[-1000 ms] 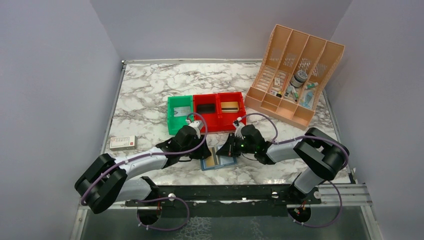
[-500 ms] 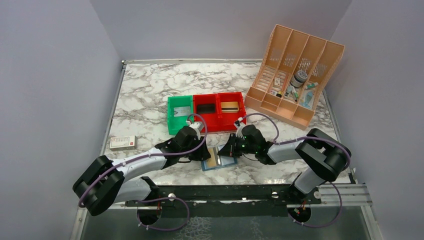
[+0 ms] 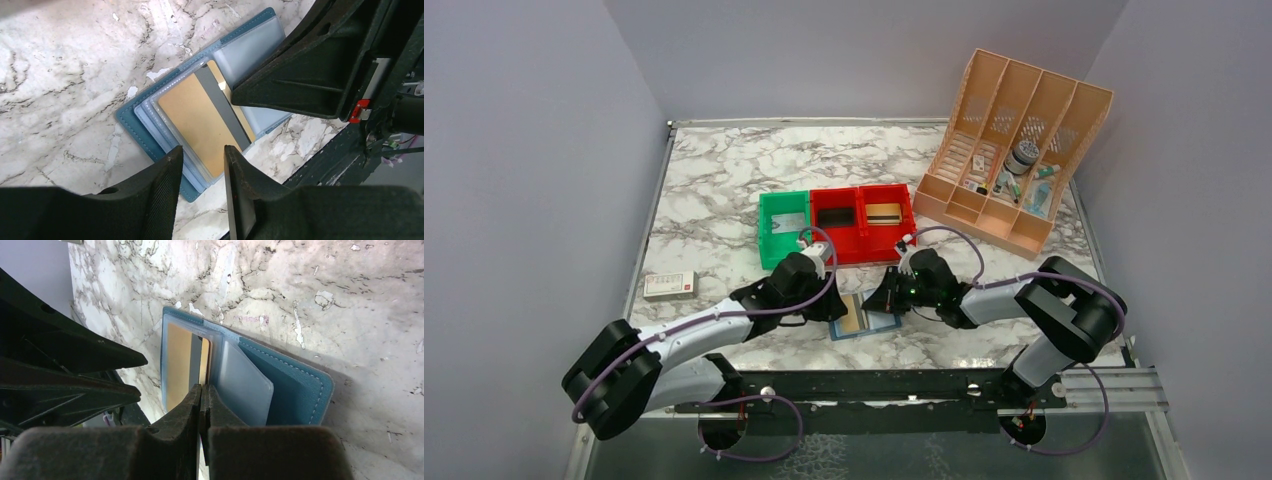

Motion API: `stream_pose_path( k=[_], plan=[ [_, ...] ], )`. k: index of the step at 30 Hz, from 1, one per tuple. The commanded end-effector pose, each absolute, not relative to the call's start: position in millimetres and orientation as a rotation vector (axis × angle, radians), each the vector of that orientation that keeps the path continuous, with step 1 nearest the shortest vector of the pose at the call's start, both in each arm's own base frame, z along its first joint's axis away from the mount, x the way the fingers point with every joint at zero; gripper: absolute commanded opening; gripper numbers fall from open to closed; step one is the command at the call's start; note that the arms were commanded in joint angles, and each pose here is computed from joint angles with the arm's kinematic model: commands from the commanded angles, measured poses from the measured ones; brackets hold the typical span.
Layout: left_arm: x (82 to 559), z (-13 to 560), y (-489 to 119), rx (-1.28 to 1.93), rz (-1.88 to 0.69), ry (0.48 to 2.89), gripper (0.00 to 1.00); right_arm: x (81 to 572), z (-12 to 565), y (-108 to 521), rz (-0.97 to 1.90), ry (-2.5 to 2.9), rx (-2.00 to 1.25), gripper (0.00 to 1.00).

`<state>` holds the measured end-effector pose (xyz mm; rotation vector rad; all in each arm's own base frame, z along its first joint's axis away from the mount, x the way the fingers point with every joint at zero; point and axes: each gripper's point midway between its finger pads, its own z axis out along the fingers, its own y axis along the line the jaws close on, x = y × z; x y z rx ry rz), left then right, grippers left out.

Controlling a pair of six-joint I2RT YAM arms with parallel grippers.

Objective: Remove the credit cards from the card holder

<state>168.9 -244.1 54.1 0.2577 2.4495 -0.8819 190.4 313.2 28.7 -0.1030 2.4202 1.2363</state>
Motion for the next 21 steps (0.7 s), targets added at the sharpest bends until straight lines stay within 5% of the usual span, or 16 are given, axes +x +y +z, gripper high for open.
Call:
stream_pose_path(
  k=[1,21],
  plan=[
    [168.7,55.6,-254.5,0.288,-0.908,2.451,0.36,188.7,29.9,314.0,1.259,2.406,-0.128,0.03],
    [169.1,24.7,-239.7,0.341,-0.65,2.567,0.2,195.3,30.0,310.0,1.211,2.402,-0.161,0.06]
  ],
)
